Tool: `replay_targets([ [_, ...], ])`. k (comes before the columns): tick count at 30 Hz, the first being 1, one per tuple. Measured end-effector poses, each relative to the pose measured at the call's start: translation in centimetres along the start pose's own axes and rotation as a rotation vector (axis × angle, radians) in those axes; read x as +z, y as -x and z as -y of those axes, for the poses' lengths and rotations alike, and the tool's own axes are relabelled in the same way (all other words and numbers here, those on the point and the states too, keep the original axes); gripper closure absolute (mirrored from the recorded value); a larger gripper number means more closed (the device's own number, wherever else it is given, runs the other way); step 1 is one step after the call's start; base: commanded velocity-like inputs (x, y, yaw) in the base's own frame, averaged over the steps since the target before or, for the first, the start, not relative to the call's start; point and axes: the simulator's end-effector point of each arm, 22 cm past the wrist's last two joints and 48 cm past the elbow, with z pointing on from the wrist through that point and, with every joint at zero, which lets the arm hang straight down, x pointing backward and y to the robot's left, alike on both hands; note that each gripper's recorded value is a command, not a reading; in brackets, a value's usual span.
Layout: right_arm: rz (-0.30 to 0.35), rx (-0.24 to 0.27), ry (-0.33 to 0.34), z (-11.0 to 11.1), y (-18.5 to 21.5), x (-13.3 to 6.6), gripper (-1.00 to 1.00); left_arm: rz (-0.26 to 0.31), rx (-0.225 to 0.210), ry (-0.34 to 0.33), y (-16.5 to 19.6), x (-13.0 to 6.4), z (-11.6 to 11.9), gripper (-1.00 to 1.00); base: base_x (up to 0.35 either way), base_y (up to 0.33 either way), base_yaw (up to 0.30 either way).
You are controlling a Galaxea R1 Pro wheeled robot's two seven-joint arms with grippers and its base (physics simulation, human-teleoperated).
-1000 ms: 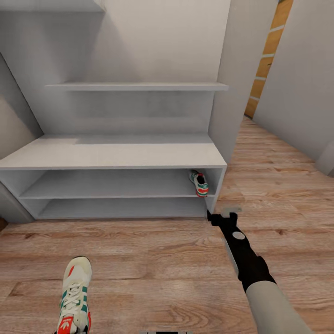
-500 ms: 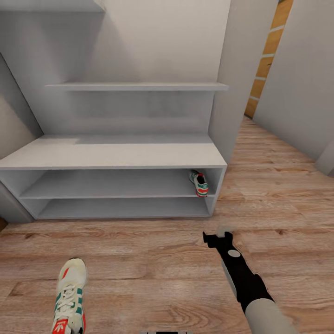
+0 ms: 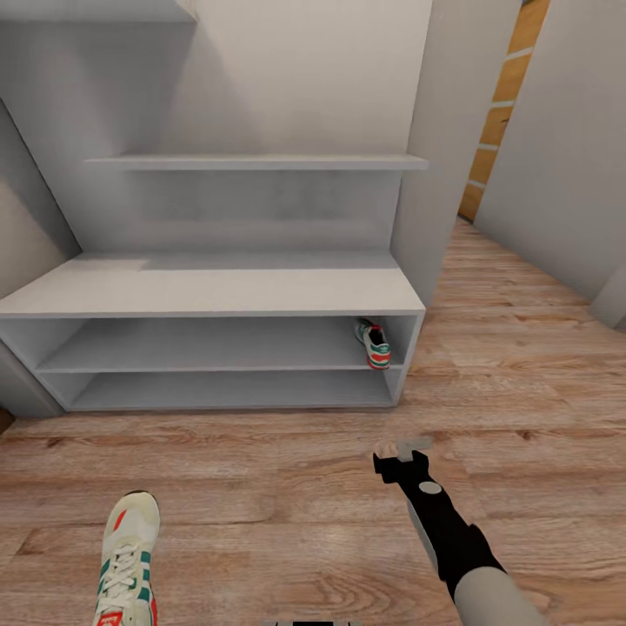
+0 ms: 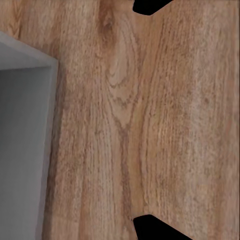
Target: Pick up the two gym shoes and the two sandals from the corridor floor and place them onto the hallstand (shoe rack) in the corridor, making sure they are on the rack and not on the floor. Arrange them so the two gym shoes are next to each other and the two sandals are next to each other.
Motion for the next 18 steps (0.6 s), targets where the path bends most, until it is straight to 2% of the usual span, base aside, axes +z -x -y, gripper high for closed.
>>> replay_targets([
  [7, -0.037, -0.012, -0.018, 1.7, -2.0, 0.1, -1.00, 0.000, 0.000, 0.000, 0.0, 0.0, 0.0, 1.00, 0.000, 0.000, 0.000],
  [8, -0.140, -0.016, -0.005, 1.3, -7.0, 0.0, -1.00, 0.000, 0.000, 0.000, 0.0, 0.0, 0.0, 1.00, 0.000, 0.000, 0.000],
  [9, -0.171, -0.018, -0.001, 1.3, -8.5, -0.1, -1.00, -0.001, 0.000, 0.000, 0.0, 0.0, 0.0, 1.00, 0.000, 0.000, 0.000],
  [13, -0.176, -0.025, -0.016, 2.5, -9.0, -0.1, -1.00, -0.001, 0.000, 0.000, -0.1, 0.0, 0.0, 1.00, 0.000, 0.000, 0.000],
  [15, -0.166, -0.045, -0.048, 5.6, -10.3, -0.3, -1.00, -0.001, 0.000, -0.001, -0.1, 0.0, 0.0, 1.00, 0.000, 0.000, 0.000],
  [18, -0.148, -0.034, -0.061, 6.7, -10.5, -0.3, -1.00, -0.001, 0.000, 0.000, -0.1, 0.0, 0.0, 1.00, 0.000, 0.000, 0.000],
])
